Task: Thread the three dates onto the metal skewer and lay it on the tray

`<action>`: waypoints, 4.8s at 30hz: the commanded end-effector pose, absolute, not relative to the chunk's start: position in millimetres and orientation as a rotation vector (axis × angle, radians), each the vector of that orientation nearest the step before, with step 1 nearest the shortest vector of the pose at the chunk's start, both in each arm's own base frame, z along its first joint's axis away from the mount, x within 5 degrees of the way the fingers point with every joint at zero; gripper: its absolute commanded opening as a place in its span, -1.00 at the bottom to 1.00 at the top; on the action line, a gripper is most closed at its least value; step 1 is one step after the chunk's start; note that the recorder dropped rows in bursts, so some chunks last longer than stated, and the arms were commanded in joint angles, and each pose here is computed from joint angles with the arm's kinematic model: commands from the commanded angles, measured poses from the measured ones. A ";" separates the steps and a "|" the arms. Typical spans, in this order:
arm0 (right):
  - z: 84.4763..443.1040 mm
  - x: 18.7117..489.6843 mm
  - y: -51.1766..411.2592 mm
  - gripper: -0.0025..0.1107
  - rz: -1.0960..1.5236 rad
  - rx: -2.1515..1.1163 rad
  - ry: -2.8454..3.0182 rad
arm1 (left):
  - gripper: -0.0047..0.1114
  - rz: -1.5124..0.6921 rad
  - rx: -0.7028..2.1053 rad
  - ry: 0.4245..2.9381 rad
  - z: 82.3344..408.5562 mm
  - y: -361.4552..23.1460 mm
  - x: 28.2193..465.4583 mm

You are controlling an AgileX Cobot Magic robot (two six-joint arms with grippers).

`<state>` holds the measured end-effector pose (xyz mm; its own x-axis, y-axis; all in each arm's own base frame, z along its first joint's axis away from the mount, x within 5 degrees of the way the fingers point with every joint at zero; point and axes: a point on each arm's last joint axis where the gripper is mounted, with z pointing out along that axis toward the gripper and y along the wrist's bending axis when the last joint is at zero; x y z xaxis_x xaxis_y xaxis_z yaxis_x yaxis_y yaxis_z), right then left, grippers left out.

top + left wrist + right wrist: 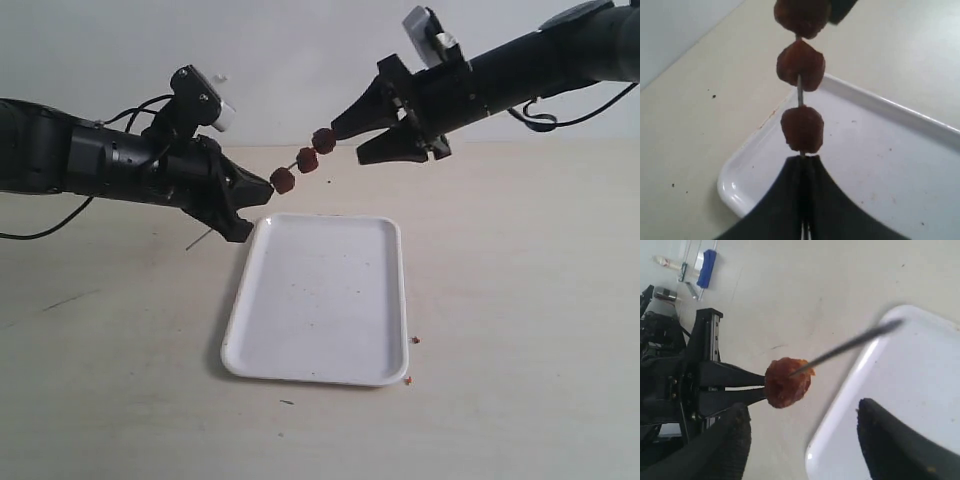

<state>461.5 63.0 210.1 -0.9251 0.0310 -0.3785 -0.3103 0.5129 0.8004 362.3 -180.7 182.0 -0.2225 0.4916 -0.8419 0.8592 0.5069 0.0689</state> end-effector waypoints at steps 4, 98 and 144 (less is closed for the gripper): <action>235.0 457.9 27.9 0.12 1.316 -0.192 2.356 | -0.92 -0.520 1.026 1.934 187.4 -178.4 365.2; 321.1 27.8 32.2 -0.96 0.407 -0.062 1.469 | -0.92 -0.497 0.230 1.650 221.1 -35.9 68.7; 188.3 51.7 -9.7 -0.96 -0.116 0.118 1.821 | -0.92 -0.488 0.235 1.713 199.0 -35.4 67.5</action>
<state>51.3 -9.8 190.6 -0.2528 0.0341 -0.9669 0.1448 0.9895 -0.0029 68.1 -35.6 198.2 -0.2068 -0.0976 -0.9735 0.4177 0.8910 -0.1780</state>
